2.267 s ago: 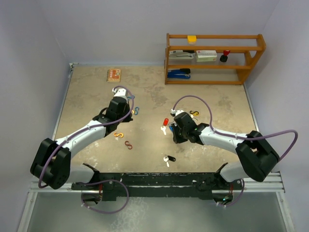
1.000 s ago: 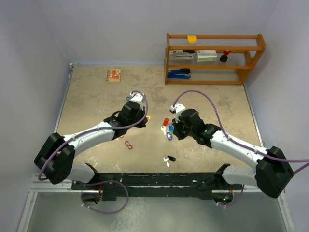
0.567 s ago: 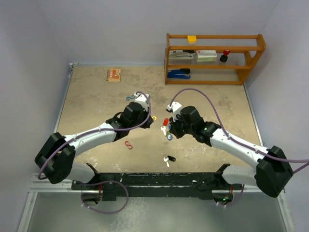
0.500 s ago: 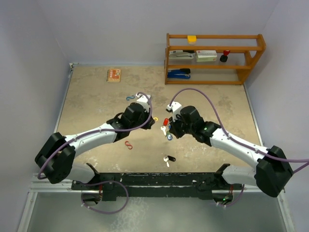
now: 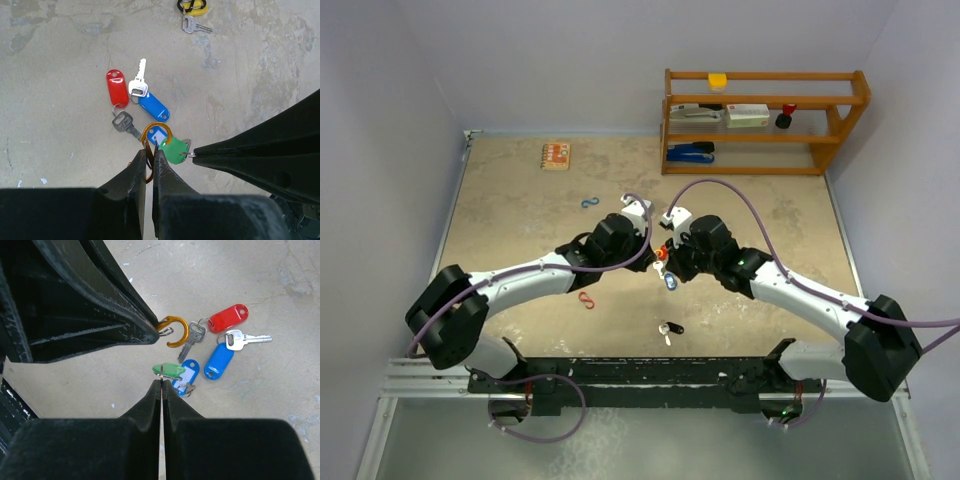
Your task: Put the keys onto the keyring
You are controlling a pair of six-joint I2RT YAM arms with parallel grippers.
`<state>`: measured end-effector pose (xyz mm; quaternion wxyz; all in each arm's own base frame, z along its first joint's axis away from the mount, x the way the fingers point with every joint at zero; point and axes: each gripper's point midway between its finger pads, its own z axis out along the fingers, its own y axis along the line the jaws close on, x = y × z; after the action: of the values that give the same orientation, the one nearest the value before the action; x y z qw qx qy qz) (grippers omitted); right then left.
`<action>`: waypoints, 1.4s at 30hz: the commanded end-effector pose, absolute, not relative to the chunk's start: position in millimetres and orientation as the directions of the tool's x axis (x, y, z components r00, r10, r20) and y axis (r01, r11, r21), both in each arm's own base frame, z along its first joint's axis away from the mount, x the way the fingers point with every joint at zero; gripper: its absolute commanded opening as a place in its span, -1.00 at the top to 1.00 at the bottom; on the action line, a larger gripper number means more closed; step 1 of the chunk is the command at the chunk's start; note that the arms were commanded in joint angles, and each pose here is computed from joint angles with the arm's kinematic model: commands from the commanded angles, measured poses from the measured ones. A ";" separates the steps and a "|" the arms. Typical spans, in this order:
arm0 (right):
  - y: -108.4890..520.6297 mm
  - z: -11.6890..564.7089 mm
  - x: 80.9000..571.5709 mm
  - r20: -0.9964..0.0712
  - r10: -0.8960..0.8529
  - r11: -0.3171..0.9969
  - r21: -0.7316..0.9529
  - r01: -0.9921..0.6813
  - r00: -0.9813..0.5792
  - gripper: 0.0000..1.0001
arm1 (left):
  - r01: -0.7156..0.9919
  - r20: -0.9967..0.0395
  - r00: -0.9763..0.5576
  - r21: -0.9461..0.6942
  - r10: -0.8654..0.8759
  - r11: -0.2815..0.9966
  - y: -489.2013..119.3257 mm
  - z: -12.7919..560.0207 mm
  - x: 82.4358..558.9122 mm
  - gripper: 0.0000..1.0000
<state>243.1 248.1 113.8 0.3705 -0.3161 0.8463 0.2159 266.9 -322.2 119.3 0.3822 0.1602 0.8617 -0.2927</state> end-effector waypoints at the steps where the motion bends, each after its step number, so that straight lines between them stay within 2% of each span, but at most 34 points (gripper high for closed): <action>1: 261.0 141.0 254.6 -0.822 -0.348 0.681 0.109 -0.725 -0.450 1.00 | 0.551 -0.790 -0.613 -0.403 0.027 0.731 -344.5 145.4 272.7 1.00; 42: 249.4 122.4 257.4 -0.805 -0.356 0.727 0.081 -0.682 -0.475 1.00 | 0.578 -0.798 -0.602 -0.396 0.045 0.714 -349.9 155.7 259.8 1.00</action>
<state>250.9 247.3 117.3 0.3883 -0.3129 0.8423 0.2046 255.0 -338.8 114.4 0.3659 0.1823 0.8618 -0.3004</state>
